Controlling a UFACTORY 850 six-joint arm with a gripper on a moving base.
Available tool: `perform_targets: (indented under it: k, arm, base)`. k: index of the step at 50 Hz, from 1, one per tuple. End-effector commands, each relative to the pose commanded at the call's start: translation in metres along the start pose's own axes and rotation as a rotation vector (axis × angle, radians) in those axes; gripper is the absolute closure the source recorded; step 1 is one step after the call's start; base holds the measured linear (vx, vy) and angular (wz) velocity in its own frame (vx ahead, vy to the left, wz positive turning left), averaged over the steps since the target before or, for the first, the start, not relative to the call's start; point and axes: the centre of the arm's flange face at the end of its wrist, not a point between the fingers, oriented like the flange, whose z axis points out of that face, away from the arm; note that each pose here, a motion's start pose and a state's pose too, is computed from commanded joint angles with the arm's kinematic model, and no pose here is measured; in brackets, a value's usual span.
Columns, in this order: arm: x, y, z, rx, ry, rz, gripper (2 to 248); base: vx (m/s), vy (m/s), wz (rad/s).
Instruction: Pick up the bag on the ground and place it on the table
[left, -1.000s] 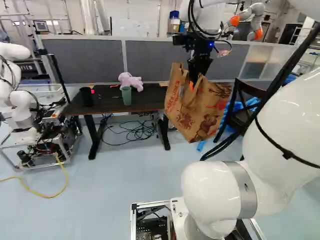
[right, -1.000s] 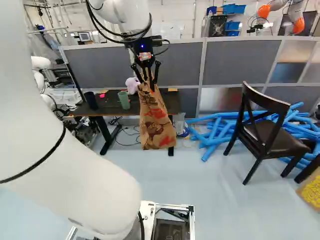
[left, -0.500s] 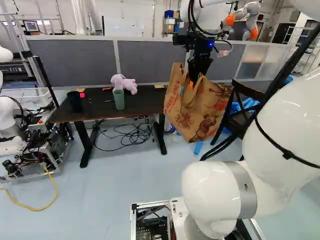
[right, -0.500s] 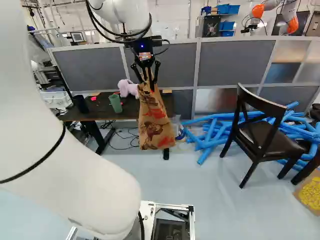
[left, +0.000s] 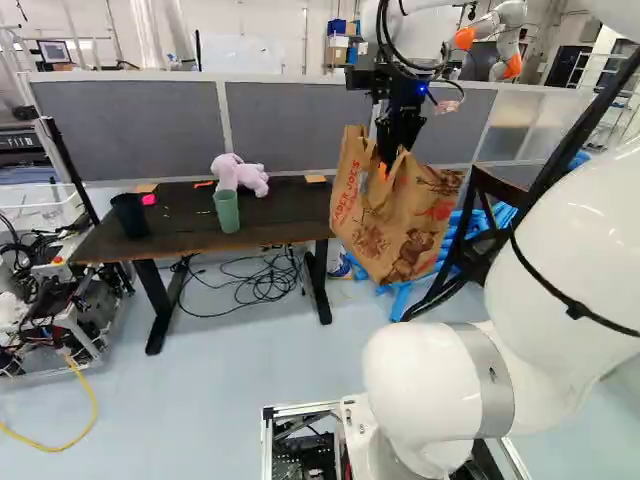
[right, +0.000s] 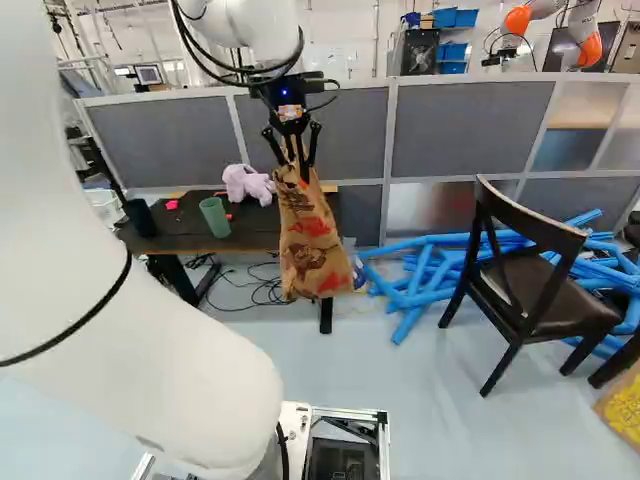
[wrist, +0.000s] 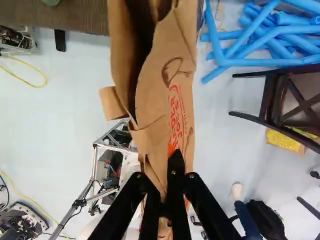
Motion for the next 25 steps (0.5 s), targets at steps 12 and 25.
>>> perform_targets:
  k: [12, 25]
  arm:
    - [0.0000, 0.0000, 0.0000, 0.000, 0.000, 0.000, 229]
    - [0.0000, 0.0000, 0.0000, 0.000, 0.000, 0.000, 229]
  base:
    - [0.197, -0.036, 0.001]
    - [0.183, 0.030, 0.149]
